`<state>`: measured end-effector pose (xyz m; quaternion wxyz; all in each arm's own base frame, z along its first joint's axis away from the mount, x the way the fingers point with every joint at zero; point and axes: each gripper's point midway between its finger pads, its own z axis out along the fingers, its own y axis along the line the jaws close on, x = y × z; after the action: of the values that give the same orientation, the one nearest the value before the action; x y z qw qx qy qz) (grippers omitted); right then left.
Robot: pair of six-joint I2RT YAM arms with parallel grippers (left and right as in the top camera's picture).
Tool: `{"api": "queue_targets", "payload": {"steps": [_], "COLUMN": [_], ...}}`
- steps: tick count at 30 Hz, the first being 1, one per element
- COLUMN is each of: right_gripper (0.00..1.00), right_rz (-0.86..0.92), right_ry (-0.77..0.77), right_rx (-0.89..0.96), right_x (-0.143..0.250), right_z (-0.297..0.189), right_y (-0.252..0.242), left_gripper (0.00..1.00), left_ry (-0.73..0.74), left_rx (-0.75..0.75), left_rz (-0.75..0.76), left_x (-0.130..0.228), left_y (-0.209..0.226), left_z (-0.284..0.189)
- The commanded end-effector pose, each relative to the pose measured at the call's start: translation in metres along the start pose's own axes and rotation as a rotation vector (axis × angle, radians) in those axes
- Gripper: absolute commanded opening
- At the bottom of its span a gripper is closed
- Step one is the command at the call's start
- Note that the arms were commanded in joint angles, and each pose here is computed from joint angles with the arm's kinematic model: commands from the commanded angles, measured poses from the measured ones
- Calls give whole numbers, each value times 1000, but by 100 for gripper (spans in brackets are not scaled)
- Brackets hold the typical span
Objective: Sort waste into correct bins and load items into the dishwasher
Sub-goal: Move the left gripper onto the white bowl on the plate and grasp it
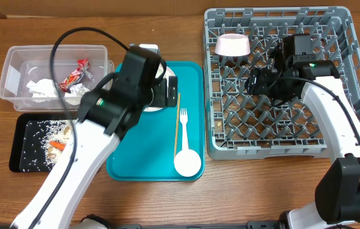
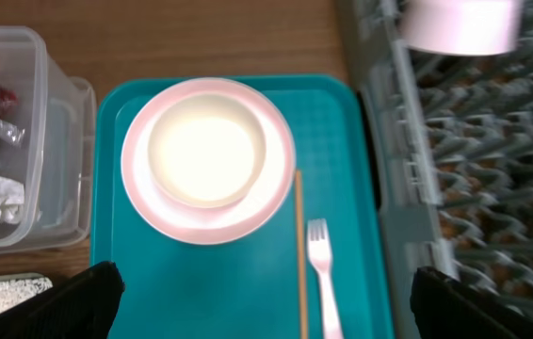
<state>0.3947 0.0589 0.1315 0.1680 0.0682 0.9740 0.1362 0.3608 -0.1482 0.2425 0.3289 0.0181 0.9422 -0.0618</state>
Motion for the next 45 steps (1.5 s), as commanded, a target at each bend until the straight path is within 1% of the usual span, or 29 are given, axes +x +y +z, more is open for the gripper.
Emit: {"api": "queue_targets", "payload": {"steps": [1,3,4,9,14,19,22,25,27,30,33,38,45], "right_gripper": [83,83,83,83,83,83,83,83,83,84,84,84,84], "right_rz": [2,2,3,5,5,5,5,5,5,5,5,5,5], "right_ry": [-13,-11,-9,2,1,2,1,2,2,1,1,0,0], "right_rx": [-12,-11,-11,-8,-8,-8,-8,-7,-7,-8,-8,-7,-5], "right_x": [-1,0,0,3,3,3,3,3,3,3,3,2,2], "right_z": [-5,-5,-5,-5,-5,-5,-5,-5,-5,-5,-5,-5,-5], "right_y": [3,2,2,2,2,2,2,1,2,2,2,2,1], "left_gripper": [100,94,92,92,92,88,81,70,66,63,62,51,51], "left_ry": [51,90,110,170,196,224,237,256,266,277,288,290,294], "left_rx": [-79,-104,-117,-175,-204,-239,-251,-265,-273,-281,-288,-289,-290], "left_rz": [-53,-59,-69,-183,-267,-364,-394,-412,-421,-433,-434,-434,-433], "left_x": [1,7,10,22,27,38,44,51,55,60,64,66,67], "left_y": [15,21,24,45,59,65,66,68,69,69,70,70,70], "left_z": [38,61,73,111,124,140,153,164,170,179,184,186,186]}}
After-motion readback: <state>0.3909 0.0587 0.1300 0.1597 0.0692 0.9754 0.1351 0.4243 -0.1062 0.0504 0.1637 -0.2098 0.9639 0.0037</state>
